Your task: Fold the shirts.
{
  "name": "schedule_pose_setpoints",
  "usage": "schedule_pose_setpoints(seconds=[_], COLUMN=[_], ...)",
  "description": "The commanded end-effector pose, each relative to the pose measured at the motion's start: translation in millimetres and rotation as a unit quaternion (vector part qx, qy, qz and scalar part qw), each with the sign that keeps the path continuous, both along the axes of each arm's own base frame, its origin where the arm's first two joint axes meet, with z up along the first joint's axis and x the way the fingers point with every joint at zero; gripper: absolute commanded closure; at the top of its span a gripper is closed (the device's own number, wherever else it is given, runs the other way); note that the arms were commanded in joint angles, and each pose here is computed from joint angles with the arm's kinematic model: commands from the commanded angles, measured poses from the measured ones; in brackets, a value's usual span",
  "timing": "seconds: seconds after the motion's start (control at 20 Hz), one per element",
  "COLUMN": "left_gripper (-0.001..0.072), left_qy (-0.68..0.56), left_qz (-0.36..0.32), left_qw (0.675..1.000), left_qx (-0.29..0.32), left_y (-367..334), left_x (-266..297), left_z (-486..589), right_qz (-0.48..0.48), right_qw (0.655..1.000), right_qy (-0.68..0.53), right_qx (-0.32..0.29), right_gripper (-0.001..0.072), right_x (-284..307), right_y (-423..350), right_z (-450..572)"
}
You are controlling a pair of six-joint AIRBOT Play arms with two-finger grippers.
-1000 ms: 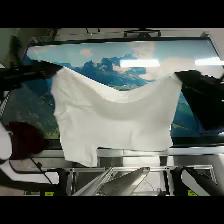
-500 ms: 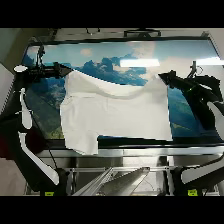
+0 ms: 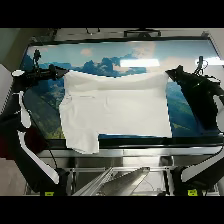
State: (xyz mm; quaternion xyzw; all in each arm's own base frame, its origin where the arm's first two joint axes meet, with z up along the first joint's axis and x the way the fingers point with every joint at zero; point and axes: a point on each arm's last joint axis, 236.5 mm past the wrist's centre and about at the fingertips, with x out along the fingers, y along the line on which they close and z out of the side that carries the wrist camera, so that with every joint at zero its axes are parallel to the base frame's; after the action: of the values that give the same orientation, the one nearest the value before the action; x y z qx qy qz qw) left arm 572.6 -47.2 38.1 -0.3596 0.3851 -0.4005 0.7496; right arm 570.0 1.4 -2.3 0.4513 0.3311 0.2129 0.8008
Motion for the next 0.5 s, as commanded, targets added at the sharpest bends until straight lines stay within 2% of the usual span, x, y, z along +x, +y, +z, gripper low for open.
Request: schedule_pose_setpoints(seconds=[0.0, 0.25, 0.45], left_gripper=[0.0693, 0.0693, 0.0693], left_qy=[0.018, 0.126, 0.182], left_qz=[-0.028, -0.044, -0.078], left_qw=[0.999, 0.984, 0.970], left_qx=[0.005, 0.115, 0.141], left_y=[1, 16, 22], left_x=[-16, -43, -72], left_z=[-9, -68, -81], right_qz=[0.050, 0.092, 0.117], right_qw=[0.997, 0.988, 0.979], right_qy=[0.054, 0.111, 0.140], right_qx=[-0.028, -0.061, -0.088], right_gripper=[0.0697, 0.0697, 0.0697], right_x=[-28, -53, -70], right_y=[-5, -5, -7], right_z=[-36, -81, -98])
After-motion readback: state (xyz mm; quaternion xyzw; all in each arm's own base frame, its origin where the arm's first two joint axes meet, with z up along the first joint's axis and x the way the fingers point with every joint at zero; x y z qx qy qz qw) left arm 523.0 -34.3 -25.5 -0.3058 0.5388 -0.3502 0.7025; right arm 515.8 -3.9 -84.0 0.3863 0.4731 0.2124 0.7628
